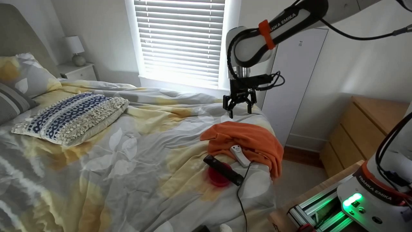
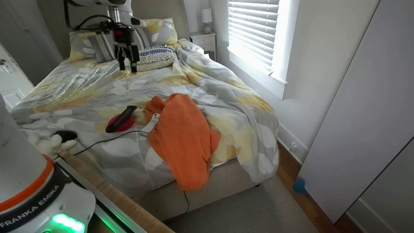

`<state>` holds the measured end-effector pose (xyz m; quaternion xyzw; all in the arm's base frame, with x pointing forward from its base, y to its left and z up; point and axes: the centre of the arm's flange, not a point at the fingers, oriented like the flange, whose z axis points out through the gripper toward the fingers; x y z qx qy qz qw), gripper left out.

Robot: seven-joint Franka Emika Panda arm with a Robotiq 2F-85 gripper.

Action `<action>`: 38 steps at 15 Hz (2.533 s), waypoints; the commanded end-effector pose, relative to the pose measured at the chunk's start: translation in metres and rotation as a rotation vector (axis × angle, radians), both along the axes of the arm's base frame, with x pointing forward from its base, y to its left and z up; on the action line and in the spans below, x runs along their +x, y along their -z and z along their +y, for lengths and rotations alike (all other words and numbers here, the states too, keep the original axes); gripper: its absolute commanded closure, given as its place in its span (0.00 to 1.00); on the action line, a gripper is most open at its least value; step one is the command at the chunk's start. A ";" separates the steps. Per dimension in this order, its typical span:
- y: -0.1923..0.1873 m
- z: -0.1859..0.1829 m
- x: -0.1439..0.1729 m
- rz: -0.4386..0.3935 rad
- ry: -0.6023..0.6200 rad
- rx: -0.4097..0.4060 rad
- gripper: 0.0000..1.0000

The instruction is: Put the white remote control on top of the orange towel

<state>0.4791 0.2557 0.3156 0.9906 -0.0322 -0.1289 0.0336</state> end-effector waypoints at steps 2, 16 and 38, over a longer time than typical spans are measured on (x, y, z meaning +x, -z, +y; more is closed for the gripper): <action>0.062 -0.017 -0.023 -0.059 -0.030 0.095 0.00; 0.126 -0.026 -0.008 0.019 -0.019 0.099 0.00; 0.255 -0.050 0.050 0.119 -0.129 0.223 0.00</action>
